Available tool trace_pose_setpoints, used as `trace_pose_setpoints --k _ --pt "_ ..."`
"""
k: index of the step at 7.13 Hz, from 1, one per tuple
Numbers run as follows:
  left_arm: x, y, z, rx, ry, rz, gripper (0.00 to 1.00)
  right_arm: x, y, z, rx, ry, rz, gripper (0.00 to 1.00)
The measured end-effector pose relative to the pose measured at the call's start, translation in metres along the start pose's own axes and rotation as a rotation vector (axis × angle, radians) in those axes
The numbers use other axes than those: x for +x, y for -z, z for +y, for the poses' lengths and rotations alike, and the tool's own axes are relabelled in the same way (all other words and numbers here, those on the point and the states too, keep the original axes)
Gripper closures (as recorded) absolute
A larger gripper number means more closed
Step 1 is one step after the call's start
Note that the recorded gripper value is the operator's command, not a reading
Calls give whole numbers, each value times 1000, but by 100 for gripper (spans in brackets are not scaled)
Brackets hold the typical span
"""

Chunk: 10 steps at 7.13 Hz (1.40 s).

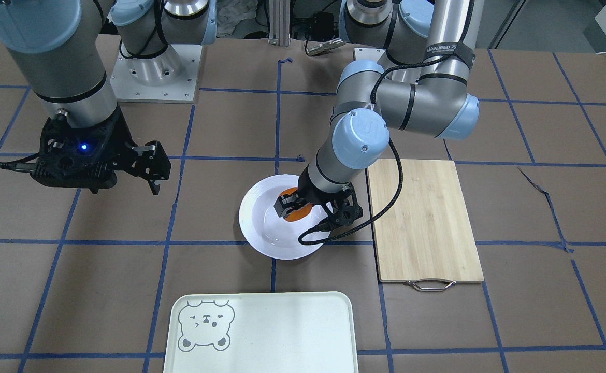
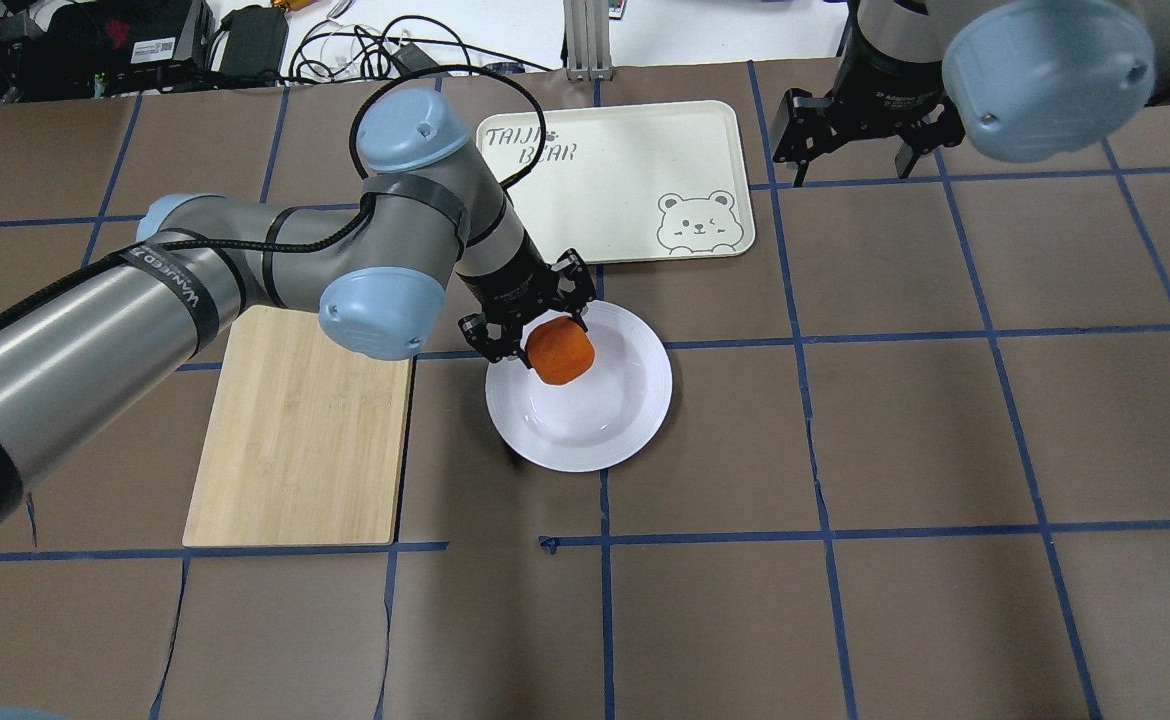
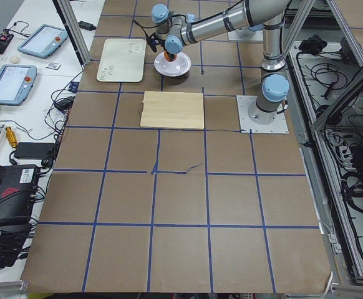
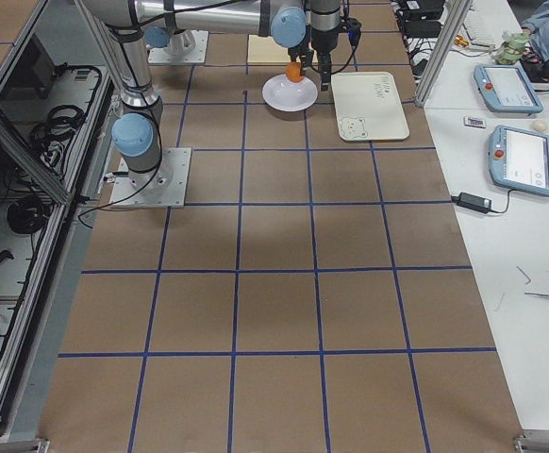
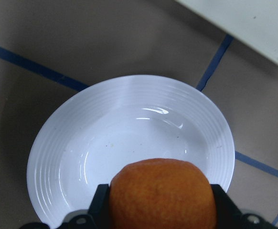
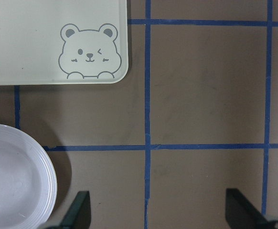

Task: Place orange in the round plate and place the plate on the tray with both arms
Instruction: 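Release the orange onto the plate and raise the left gripper, then lower the right gripper to the plate rim while the left gripper withdraws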

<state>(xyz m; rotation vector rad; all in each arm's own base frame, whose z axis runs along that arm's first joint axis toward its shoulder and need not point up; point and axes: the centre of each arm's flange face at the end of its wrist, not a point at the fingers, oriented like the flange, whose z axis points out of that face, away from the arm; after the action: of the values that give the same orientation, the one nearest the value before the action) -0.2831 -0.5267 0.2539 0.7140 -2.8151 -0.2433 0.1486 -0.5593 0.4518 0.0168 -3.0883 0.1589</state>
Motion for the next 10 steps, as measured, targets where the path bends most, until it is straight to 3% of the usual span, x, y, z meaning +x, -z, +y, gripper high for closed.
trace_pose_setpoints --k 3,5,6,8,10 --pt "3 7 -1 42 -18 40 0 10 -3 -3 -4 -18 0 0" --pt "-3 41 -16 91 -76 38 0 10 -4 -3 -10 -22 -9 0" --pt "-15 68 -37 111 -119 -4 0 7 -7 -2 -18 -25 -43 0" --pt "-47 145 -73 128 -176 -118 0 -6 -30 5 -62 -34 -164 0" --pt "-86 207 -90 148 -126 -156 0 -23 -86 23 -154 -55 -308 0"
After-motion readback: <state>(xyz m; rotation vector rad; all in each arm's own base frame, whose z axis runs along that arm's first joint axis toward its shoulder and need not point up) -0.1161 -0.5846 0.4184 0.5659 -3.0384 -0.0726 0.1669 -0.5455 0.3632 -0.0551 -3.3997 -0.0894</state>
